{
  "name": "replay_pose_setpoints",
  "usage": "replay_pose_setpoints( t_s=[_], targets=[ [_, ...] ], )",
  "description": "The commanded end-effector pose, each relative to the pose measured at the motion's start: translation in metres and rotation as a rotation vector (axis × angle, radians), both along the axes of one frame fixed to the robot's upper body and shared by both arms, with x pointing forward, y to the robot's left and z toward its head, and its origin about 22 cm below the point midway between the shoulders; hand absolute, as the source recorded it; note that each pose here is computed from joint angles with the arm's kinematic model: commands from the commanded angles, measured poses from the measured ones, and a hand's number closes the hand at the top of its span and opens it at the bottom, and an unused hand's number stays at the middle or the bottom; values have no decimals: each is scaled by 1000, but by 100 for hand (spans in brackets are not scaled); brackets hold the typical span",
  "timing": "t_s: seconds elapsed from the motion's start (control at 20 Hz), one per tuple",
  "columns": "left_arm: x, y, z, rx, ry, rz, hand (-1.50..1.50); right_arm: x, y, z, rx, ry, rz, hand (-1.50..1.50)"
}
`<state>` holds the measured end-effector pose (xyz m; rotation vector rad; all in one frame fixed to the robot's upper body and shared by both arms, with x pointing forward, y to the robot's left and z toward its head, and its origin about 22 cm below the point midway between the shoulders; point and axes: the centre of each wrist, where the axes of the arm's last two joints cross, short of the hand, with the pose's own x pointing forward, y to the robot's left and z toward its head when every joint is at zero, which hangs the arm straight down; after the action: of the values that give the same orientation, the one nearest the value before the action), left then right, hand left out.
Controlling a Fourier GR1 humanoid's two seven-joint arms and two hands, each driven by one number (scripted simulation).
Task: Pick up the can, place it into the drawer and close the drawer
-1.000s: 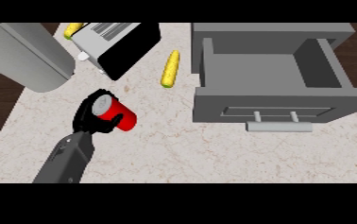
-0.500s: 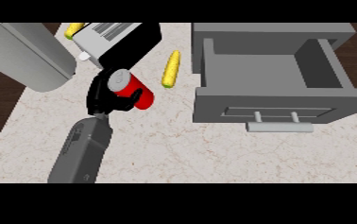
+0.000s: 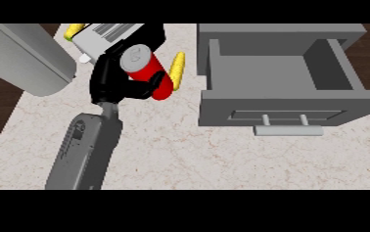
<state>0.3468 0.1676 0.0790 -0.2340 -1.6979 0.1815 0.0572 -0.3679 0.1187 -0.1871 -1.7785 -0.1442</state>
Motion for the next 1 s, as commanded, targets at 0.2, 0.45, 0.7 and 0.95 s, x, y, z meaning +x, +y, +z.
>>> replay_pose_setpoints(
  t_s=[0.2,0.45,0.7,0.95],
  targets=[
    [3,-26,55,30,-26,4,150,0,3,-13,24,-3,6,-150],
    [9,-58,75,39,-38,-19,150,6,5,-3,19,16,-10,-150],
    [26,-84,108,54,-39,-23,150,7,-2,5,13,-4,4,-150],
    [52,-101,117,58,-33,-26,150,8,6,-10,31,-8,36,-150]
  ],
)
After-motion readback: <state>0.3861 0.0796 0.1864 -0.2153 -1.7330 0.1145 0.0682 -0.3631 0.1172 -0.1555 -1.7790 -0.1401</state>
